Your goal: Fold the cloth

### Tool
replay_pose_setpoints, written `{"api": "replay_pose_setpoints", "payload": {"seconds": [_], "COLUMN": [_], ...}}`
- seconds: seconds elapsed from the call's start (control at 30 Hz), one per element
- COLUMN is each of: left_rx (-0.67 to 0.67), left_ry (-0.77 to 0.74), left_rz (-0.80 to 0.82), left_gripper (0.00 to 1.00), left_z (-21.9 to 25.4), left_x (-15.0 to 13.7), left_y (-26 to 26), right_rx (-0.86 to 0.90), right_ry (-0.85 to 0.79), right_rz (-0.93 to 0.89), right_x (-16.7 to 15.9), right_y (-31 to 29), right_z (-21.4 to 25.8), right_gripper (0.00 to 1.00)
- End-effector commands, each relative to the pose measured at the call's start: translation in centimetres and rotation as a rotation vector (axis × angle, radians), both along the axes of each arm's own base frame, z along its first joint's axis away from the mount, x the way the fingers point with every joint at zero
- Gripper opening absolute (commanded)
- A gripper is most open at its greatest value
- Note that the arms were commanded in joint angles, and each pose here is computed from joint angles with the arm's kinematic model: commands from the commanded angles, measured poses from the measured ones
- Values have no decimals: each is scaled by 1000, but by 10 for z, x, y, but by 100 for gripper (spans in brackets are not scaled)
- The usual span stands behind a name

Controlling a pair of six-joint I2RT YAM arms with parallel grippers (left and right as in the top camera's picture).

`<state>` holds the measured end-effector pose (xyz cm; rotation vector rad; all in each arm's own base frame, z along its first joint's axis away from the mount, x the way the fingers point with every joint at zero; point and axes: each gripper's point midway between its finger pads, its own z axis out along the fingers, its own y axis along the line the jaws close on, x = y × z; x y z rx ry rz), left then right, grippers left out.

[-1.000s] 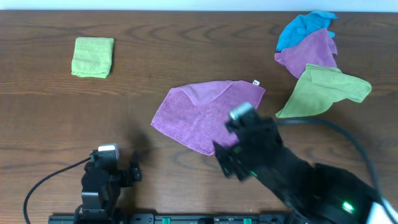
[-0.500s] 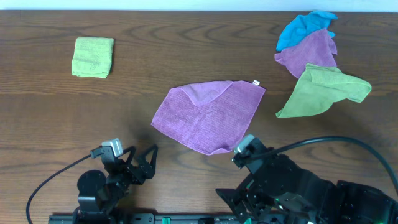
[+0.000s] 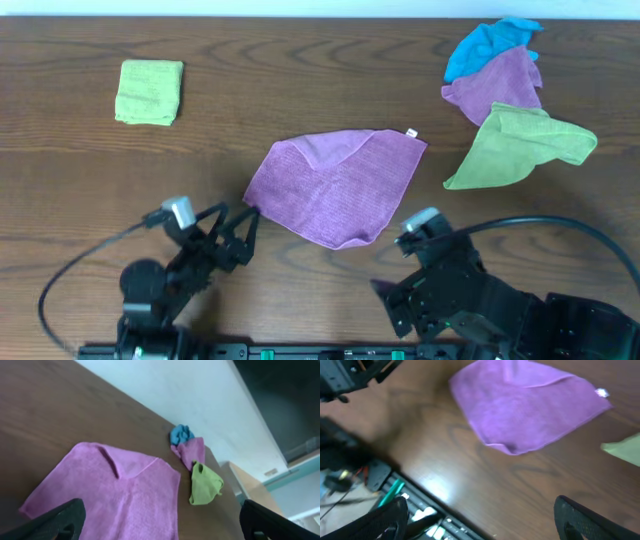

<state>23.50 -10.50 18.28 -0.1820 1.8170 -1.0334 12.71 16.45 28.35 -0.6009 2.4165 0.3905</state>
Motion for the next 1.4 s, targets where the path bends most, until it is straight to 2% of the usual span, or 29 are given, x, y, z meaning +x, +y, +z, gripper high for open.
{"api": "replay_pose_setpoints", "payload": {"seconds": [0.0,0.17,0.3,0.5,0.67,0.8,1.0,1.37], "left_rx": [34,152,229,264,235,264,290,293], "left_ry": [42,92,130,228,389,473,491,493], "left_rz": [-79,-210,-300,-366,-353,-325,-290,-285], "left_gripper": [100,100,98,97,98,100,99,96], "left_z": [-14,-23,-25,-43,-80,-111,-124,-130], "left_x": [8,32,57,88,104,105,117,142], "left_y": [-16,-49,-84,-123,-134,-130,-128,-138], "right_rx": [-21,-69,-107,-124,-141,-143,-95,-65], "right_ry": [-74,-85,-84,-70,-83,-127,-183,-91], "right_rz": [-202,-408,-418,-461,-467,-488,-442,-428], "right_x": [19,26,25,22,23,28,45,74], "right_y": [-27,-63,-71,-80,-84,-87,-68,-60], "right_z": [6,1,-2,-6,-5,0,8,-22], "right_gripper": [91,90,91,94,96,99,99,99]}}
